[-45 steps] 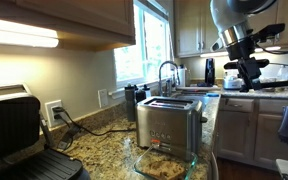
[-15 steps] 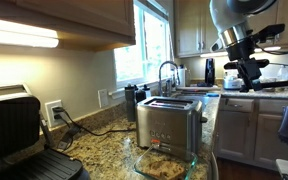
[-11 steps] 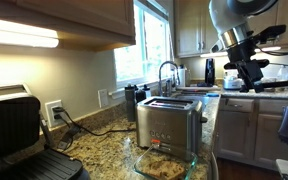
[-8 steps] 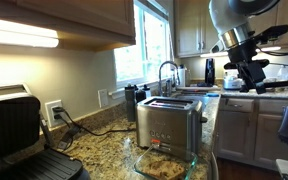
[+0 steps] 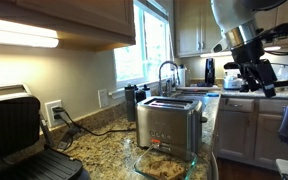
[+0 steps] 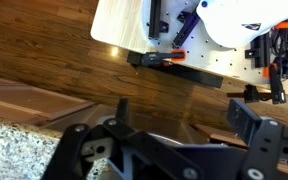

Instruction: Put a slice of bread in the left slot of the toaster

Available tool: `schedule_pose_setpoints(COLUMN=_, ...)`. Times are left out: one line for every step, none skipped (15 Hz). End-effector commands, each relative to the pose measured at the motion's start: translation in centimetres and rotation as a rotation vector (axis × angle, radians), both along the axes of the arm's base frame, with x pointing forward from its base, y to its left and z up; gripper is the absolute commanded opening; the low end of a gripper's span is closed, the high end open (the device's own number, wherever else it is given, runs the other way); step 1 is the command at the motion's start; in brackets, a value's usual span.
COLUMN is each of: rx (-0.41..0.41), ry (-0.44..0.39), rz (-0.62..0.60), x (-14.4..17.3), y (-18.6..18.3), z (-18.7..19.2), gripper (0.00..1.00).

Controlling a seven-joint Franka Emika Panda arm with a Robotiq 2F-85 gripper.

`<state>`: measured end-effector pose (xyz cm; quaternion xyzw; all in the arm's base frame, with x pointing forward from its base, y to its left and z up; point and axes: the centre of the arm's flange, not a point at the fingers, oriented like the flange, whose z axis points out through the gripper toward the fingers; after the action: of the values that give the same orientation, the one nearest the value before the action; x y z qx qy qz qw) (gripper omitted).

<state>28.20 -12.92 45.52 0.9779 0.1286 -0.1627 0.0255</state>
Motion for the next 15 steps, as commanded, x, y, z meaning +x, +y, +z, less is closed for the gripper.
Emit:
schedule_pose_setpoints(rx=-0.015, ry=0.015, rz=0.072, x=-1.8, y=2.7, z=-0.4, gripper=1.00)
schedule_pose_setpoints(rx=-0.018, ry=0.017, rz=0.082, x=-1.8, y=3.2, z=-0.5, gripper=1.00)
schedule_pose_setpoints(rx=-0.021, ry=0.023, rz=0.097, x=-1.9, y=3.8, z=-0.7, gripper=1.00)
schedule_pose_setpoints(rx=-0.023, ry=0.026, rz=0.109, x=-1.9, y=4.2, z=-0.8, gripper=1.00)
schedule_pose_setpoints(rx=-0.025, ry=0.030, rz=0.121, x=-1.8, y=4.7, z=-1.0, gripper=1.00)
schedule_pose_setpoints(rx=-0.026, ry=0.032, rz=0.131, x=-1.8, y=5.0, z=-1.0, gripper=1.00)
schedule_pose_setpoints(rx=-0.023, ry=0.029, rz=0.141, x=-1.6, y=5.4, z=-1.3, gripper=1.00)
schedule_pose_setpoints(rx=-0.023, ry=0.031, rz=0.147, x=-1.5, y=5.6, z=-1.3, gripper=1.00)
schedule_pose_setpoints(rx=-0.021, ry=0.027, rz=0.154, x=-1.3, y=5.8, z=-1.3, gripper=1.00)
schedule_pose_setpoints(rx=-0.020, ry=0.027, rz=0.160, x=-1.2, y=6.0, z=-1.3, gripper=1.00)
schedule_pose_setpoints(rx=-0.019, ry=0.024, rz=0.164, x=-1.0, y=6.2, z=-1.3, gripper=1.00)
schedule_pose_setpoints(rx=-0.018, ry=0.023, rz=0.170, x=-0.9, y=6.5, z=-1.3, gripper=1.00)
schedule_pose_setpoints(rx=-0.019, ry=0.024, rz=0.175, x=-0.7, y=6.9, z=-1.3, gripper=1.00)
schedule_pose_setpoints(rx=-0.019, ry=0.022, rz=0.181, x=-0.6, y=7.2, z=-1.4, gripper=1.00)
schedule_pose_setpoints(rx=-0.019, ry=0.020, rz=0.188, x=-0.4, y=7.7, z=-1.4, gripper=1.00)
